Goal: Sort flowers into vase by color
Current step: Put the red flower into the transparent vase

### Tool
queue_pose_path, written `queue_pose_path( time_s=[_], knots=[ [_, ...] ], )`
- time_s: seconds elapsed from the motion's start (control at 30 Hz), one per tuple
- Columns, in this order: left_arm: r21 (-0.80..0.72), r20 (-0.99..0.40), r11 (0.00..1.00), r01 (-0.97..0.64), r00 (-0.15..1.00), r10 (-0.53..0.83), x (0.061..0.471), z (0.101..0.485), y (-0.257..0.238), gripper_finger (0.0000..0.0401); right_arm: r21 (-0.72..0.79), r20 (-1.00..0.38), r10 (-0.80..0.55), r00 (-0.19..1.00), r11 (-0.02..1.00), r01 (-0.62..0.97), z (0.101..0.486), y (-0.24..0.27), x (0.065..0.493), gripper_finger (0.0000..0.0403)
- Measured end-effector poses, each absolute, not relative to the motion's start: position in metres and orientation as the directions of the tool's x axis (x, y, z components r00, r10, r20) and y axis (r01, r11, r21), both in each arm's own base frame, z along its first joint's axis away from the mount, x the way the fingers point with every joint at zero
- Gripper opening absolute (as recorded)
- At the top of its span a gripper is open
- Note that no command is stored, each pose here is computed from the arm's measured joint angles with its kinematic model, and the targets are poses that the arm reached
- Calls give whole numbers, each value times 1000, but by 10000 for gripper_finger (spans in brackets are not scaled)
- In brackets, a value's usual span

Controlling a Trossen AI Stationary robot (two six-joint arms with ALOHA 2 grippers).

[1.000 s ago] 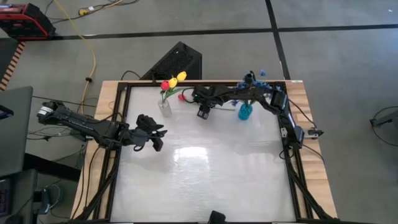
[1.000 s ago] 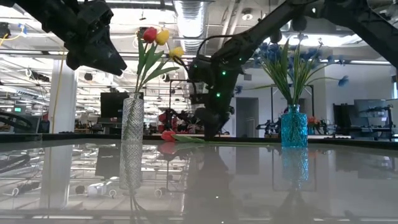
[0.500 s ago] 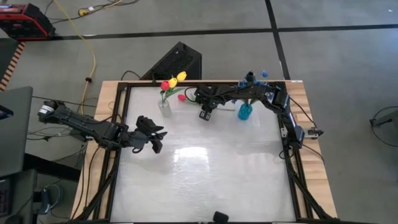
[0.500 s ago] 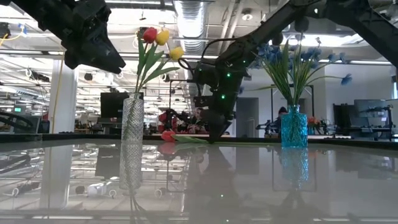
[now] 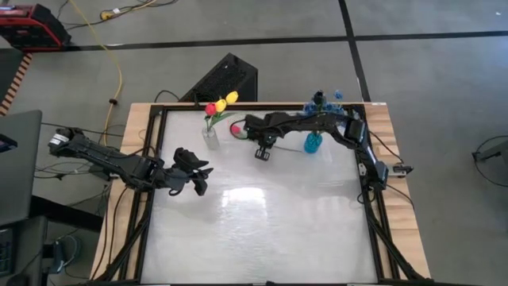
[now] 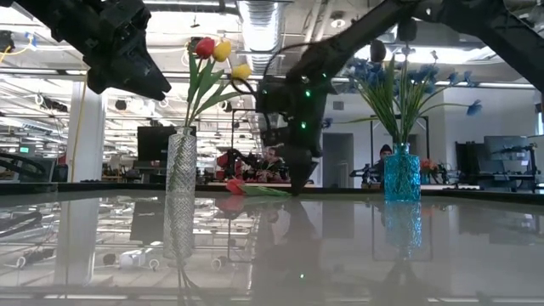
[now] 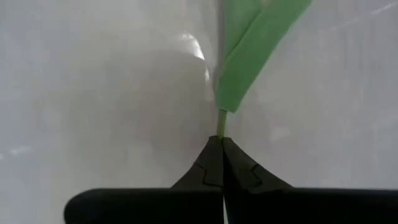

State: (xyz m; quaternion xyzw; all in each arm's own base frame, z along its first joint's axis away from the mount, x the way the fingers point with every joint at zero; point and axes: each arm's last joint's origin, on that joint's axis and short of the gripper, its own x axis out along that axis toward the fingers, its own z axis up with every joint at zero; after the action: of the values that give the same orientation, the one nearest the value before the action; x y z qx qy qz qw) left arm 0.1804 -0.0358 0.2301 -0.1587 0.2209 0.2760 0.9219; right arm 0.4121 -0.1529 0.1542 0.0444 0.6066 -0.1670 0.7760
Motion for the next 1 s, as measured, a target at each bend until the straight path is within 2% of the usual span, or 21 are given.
queue_pose_path(
  time_s=[0.17, 0.47, 0.57, 0.67, 0.8, 0.93, 1.0],
  knots=[
    [-174, -501, 802, -571, 753, 427, 180, 230, -36, 135, -193, -950, -249, 189, 943, 271, 174, -132, 423, 16],
    [-177, -517, 832, -526, 769, 376, 176, 228, -48, 135, -209, -978, -207, -32, 968, 136, 180, -72, 413, 16],
    [-194, -536, 838, -510, 771, 345, 171, 226, -56, 135, -205, -979, -204, -20, 975, 89, 179, -47, 407, 16],
    [-215, -539, 847, -486, 782, 312, 166, 225, -67, 135, -164, -984, -169, 57, 983, 80, 187, -20, 391, 16],
    [-239, -518, 848, -473, 801, 301, 164, 221, -83, 135, -43, -949, -72, 308, 994, 99, 199, 12, 361, 16],
    [-232, -491, 855, -464, 815, 308, 177, 208, -102, 135, 133, -766, 62, 640, 989, 63, 208, 35, 335, 16],
    [-189, -481, 876, -444, 819, 312, 188, 198, -111, 135, 204, -641, 110, 760, 979, 30, 211, 42, 325, 16]
  ],
)
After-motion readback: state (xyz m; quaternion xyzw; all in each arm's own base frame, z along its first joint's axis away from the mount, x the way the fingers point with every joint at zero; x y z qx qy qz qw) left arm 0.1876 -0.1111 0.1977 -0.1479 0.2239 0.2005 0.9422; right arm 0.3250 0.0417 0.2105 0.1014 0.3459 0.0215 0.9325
